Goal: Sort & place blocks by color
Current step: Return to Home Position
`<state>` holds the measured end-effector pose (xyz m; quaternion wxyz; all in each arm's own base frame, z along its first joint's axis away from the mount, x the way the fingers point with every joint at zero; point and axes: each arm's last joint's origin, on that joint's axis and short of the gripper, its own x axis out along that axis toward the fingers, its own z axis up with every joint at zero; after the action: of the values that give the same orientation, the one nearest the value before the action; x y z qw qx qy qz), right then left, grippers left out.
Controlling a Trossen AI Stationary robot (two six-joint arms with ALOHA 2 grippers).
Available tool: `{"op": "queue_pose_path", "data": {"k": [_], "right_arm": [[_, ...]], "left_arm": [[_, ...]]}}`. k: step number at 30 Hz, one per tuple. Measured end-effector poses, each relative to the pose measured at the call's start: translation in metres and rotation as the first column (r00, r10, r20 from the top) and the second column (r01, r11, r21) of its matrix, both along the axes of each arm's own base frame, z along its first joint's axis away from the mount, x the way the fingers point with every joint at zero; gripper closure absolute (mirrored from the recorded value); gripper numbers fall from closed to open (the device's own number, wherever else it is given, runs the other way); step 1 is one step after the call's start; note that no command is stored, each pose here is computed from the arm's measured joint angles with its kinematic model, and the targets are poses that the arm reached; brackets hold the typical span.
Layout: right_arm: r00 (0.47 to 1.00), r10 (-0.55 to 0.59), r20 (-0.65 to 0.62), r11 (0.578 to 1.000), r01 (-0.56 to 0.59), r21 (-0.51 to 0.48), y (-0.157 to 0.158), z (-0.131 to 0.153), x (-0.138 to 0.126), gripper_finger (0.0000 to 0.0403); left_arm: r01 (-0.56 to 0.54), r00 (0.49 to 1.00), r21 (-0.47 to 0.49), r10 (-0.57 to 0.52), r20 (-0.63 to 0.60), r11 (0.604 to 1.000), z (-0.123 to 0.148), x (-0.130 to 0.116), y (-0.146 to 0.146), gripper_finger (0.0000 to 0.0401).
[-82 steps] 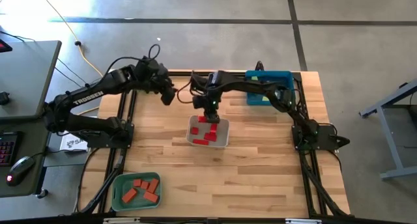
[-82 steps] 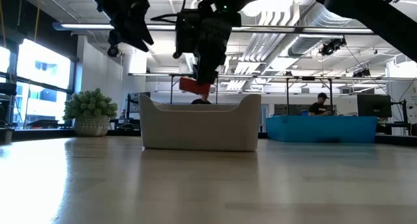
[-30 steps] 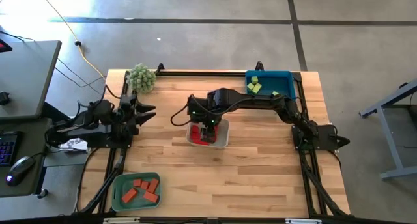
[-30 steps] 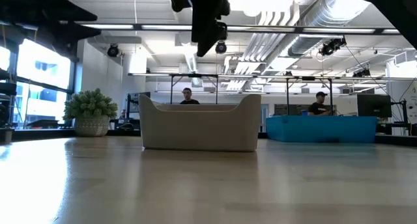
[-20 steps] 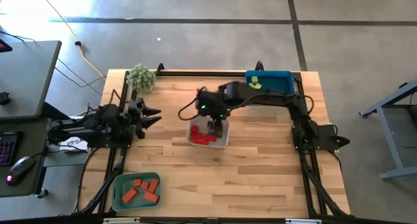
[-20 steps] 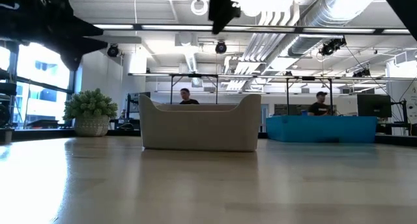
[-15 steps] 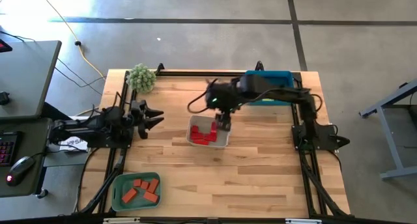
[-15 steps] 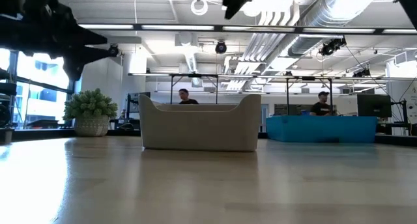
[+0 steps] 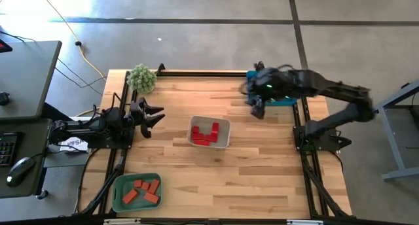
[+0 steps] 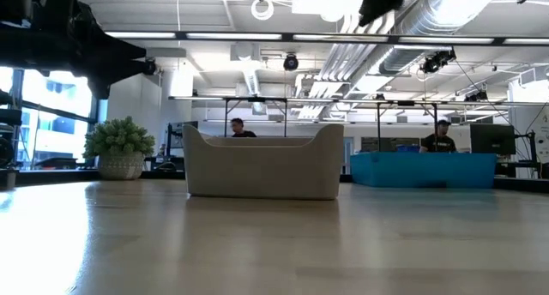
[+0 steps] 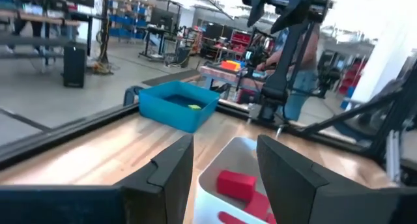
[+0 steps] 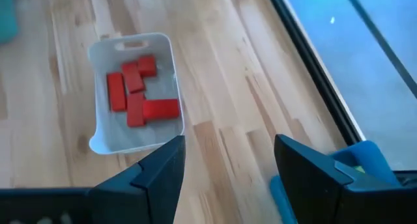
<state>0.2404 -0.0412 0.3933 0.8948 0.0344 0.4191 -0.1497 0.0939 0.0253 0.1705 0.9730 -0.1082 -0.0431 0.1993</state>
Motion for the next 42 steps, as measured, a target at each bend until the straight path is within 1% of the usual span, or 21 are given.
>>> {"op": "queue_pose_path", "data": {"k": [5,10,14,19,24,27,34,36,42], "right_arm": [[0.987,-0.027,0.161,1.0,0.027,0.0,0.006,-0.027,-0.044,0.0181],[0.951,-0.039,0.305,0.999,0.04,0.003,0.011,-0.056,-0.074,0.0181],[0.933,-0.042,0.357,0.999,0.044,0.003,0.013,-0.089,-0.091,0.0181],[0.907,-0.072,0.416,0.997,0.064,0.035,0.016,-0.13,-0.108,0.0181],[0.884,-0.096,0.458,0.995,0.076,0.061,0.018,-0.16,-0.121,0.0181],[0.867,-0.112,0.486,0.993,0.087,0.075,0.019,-0.17,-0.129,0.0181],[0.813,-0.107,0.572,0.994,0.08,0.071,0.022,-0.177,-0.146,0.0181],[0.796,-0.12,0.594,0.993,0.084,0.088,0.023,-0.184,-0.15,0.0181],[0.715,-0.15,0.683,0.988,0.075,0.139,0.024,-0.198,-0.159,0.0181]], "left_arm": [[-0.002,1.0,0.065,0.003,-0.029,0.998,0.0,0.0,0.0,0.0243],[-0.001,0.999,0.078,0.004,-0.034,0.997,0.0,0.0,0.0,0.0243],[-0.001,0.999,0.086,0.005,-0.037,0.996,0.0,0.0,0.0,0.0243],[-0.001,0.999,0.086,0.004,-0.038,0.996,0.0,0.0,0.0,0.0243],[-0.001,0.999,0.086,0.004,-0.038,0.996,0.0,0.0,0.0,0.0243],[0.0,0.999,0.086,0.004,-0.038,0.996,0.0,0.0,0.0,0.0243],[0.0,0.999,0.086,0.004,-0.038,0.996,0.0,0.0,0.0,0.0243],[0.0,0.999,0.086,0.004,-0.038,0.996,0.0,0.0,0.0,0.0243],[0.0,0.999,0.086,0.003,-0.038,0.996,0.0,0.0,0.0,0.0243]]}}
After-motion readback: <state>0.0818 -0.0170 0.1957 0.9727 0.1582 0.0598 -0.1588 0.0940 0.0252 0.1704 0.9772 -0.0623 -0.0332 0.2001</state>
